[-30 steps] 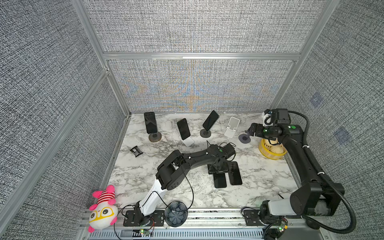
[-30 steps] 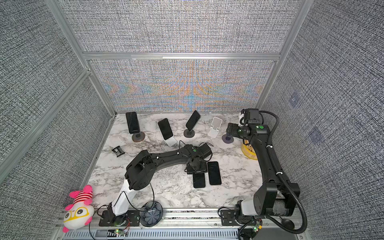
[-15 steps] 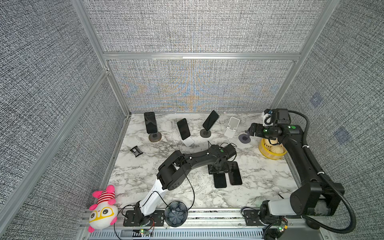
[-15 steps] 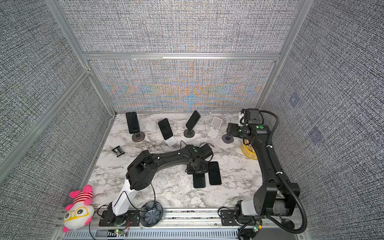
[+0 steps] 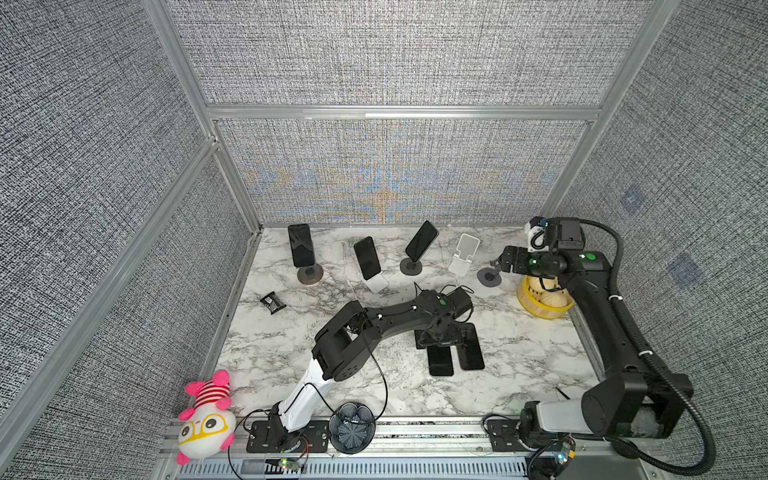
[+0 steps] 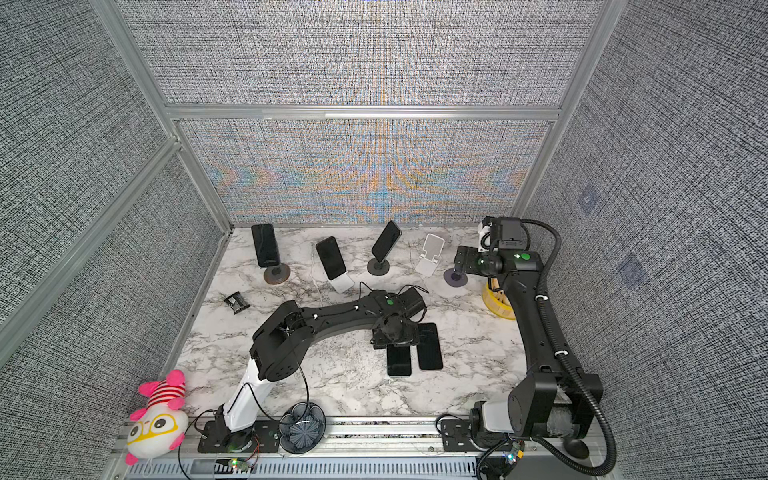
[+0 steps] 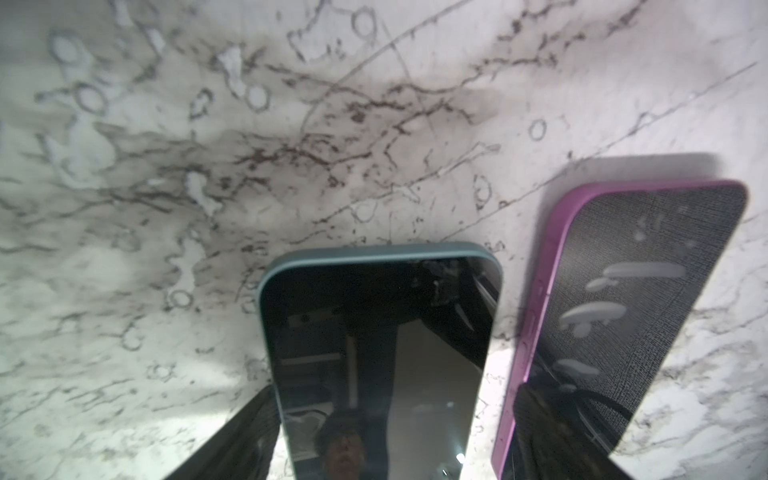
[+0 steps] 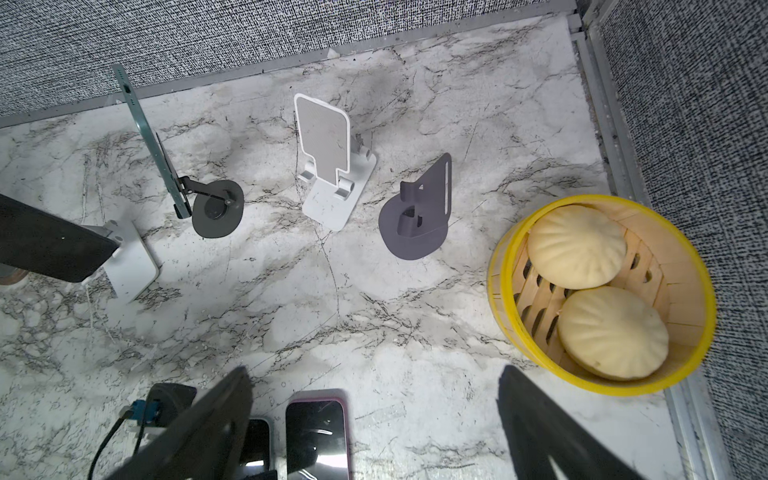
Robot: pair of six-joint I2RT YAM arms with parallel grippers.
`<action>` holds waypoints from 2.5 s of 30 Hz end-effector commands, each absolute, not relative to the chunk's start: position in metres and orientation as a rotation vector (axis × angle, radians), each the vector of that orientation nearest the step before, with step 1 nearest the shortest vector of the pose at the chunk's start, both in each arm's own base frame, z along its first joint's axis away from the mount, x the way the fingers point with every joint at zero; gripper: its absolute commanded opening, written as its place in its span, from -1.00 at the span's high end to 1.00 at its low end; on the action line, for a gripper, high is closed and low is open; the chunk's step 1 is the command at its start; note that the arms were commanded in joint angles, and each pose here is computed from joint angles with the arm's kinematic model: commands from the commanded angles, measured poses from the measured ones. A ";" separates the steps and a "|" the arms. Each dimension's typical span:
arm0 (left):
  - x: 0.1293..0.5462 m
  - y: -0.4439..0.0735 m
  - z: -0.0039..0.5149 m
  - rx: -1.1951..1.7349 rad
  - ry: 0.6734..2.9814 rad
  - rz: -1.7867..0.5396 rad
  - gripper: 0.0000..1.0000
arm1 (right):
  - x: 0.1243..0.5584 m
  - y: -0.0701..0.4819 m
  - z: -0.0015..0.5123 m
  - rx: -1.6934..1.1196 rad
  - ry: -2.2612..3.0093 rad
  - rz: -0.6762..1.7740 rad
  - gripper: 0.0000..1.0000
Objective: Remove the phone from the phone stand
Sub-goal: 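Lower the teal-edged phone flat beside the purple-edged phone with the left gripper, then open the left gripper and raise it off the teal-edged phone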
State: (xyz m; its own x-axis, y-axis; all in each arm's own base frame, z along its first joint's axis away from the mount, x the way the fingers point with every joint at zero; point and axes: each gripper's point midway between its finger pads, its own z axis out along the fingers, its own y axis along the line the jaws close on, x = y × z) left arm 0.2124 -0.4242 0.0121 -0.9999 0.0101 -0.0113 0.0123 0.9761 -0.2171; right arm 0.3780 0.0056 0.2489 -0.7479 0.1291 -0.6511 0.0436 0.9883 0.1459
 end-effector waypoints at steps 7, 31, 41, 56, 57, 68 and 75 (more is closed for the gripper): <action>0.210 -0.425 0.019 0.012 3.077 -0.461 -0.79 | 0.376 0.002 0.250 0.104 2.414 0.124 -0.86; 0.185 -0.366 0.011 -0.052 3.138 -0.213 0.79 | 0.366 -0.002 0.250 0.089 2.419 0.078 -0.84; 0.178 -0.392 0.005 -0.028 3.177 -0.319 0.84 | 0.364 -0.003 0.251 0.090 2.412 0.067 -0.84; 0.186 -0.400 0.009 -0.020 3.148 -0.329 0.79 | 0.364 -0.003 0.246 0.087 2.423 0.067 -0.84; 0.186 -0.399 0.010 -0.020 3.147 -0.324 0.77 | 0.364 -0.003 0.246 0.089 2.424 0.068 -0.84; 0.199 -0.383 0.036 0.039 3.071 -0.341 0.13 | 0.367 0.001 0.241 0.083 2.438 0.101 -0.85; 0.223 -0.380 0.076 0.221 2.935 -0.452 -0.06 | 0.363 0.010 0.242 0.075 2.443 0.170 -0.85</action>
State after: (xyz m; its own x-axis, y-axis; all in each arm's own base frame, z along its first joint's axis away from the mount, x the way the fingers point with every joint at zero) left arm 0.2103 -0.3778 0.0586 -0.9941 0.0490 -0.0966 0.0729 0.9622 -0.2624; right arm 0.3666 0.0030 0.2424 -0.7609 0.0906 -0.6425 0.0276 0.9938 0.1075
